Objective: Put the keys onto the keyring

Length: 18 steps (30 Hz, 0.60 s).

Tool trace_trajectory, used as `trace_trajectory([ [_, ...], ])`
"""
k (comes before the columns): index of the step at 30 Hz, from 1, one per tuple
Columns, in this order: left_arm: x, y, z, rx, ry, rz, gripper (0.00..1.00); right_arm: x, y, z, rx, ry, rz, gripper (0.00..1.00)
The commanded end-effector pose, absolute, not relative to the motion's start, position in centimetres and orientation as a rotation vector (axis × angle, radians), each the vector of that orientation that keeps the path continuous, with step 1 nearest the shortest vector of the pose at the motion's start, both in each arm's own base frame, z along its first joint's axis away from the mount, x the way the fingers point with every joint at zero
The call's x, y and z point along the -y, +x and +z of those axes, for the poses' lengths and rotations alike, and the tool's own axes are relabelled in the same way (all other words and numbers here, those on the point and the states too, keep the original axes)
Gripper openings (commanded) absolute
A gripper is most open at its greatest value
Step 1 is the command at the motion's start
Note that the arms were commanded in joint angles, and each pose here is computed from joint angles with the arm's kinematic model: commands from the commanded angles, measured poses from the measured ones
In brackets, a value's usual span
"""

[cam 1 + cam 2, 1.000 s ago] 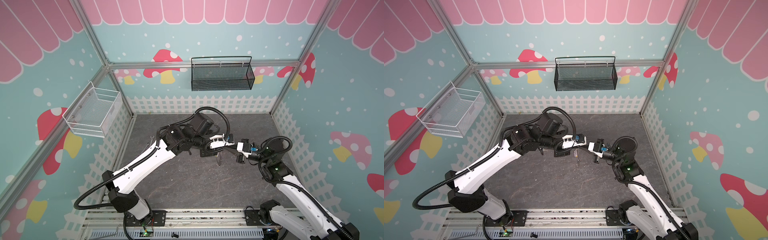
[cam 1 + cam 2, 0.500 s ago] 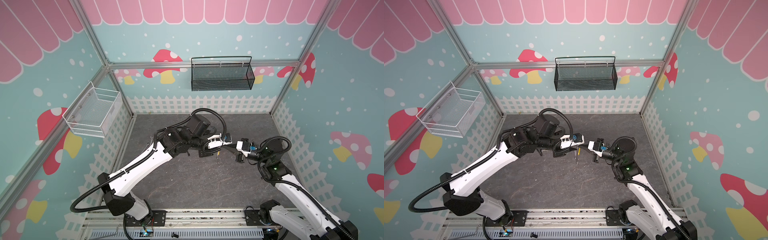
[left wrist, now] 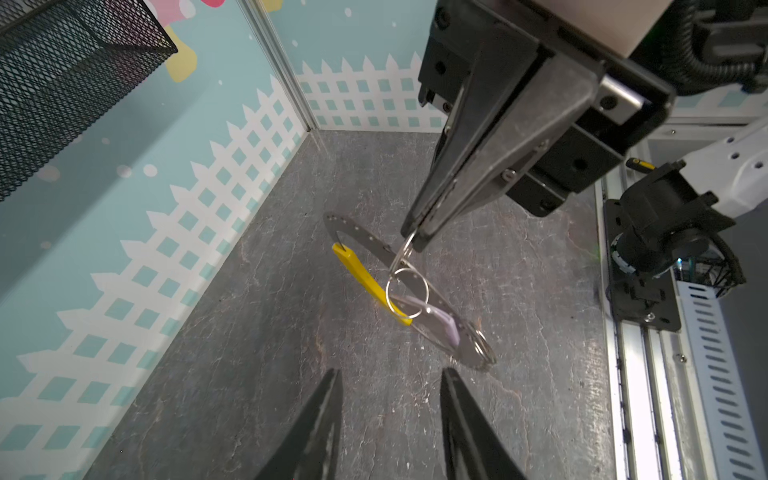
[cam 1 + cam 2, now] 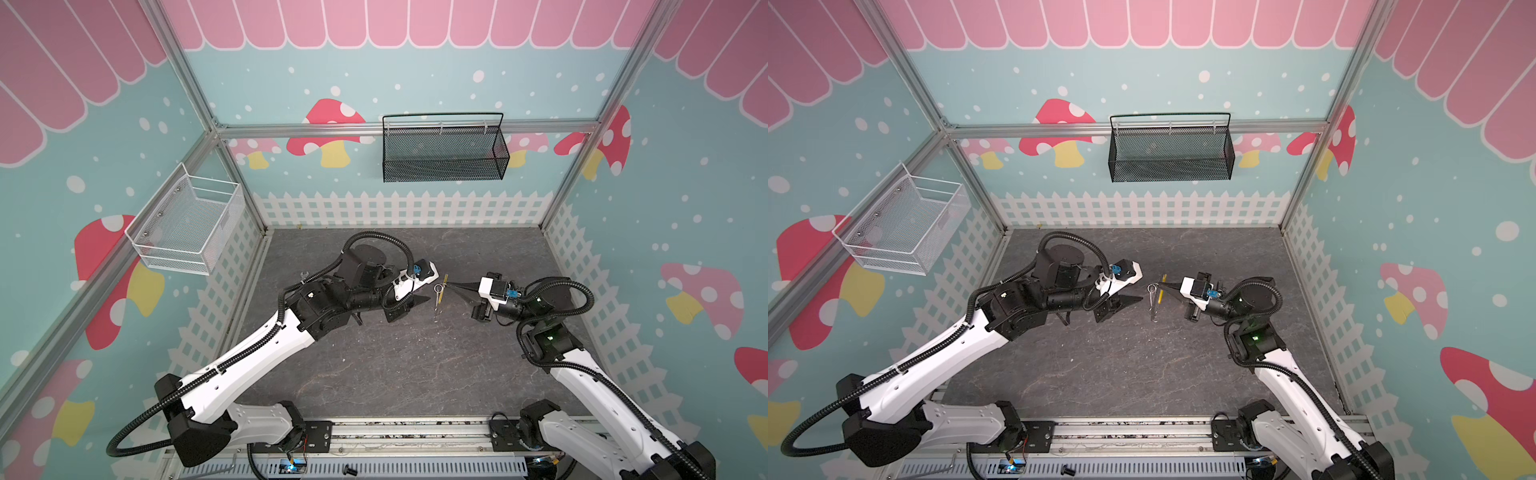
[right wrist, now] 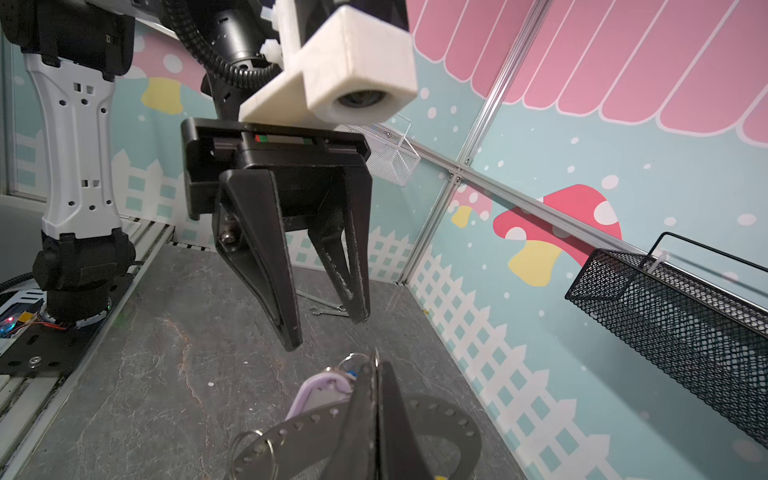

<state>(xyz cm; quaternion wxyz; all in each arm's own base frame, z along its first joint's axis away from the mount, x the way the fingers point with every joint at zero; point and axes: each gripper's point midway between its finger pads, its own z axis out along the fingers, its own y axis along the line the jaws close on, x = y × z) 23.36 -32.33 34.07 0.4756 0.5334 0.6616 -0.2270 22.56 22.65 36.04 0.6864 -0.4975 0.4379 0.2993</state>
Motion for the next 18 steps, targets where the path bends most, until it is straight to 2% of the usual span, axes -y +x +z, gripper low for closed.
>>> trace_trajectory([
  [1, 33.4, 23.1, 35.4, -1.584, 1.237, -0.674, 0.40, -22.5, 21.9, 36.9, -0.938, -1.097, 0.663, 0.00],
  [10, 34.9, 22.5, 34.9, -1.604, 1.239, -0.794, 0.36, -22.1, 22.1, 37.4, -0.938, -1.069, 0.633, 0.00],
  [18, 35.6, 23.2, 34.2, -1.643, 1.210, -0.812, 0.34, -22.0, 21.9, 37.7, -0.926, -1.067, 0.625, 0.00],
])
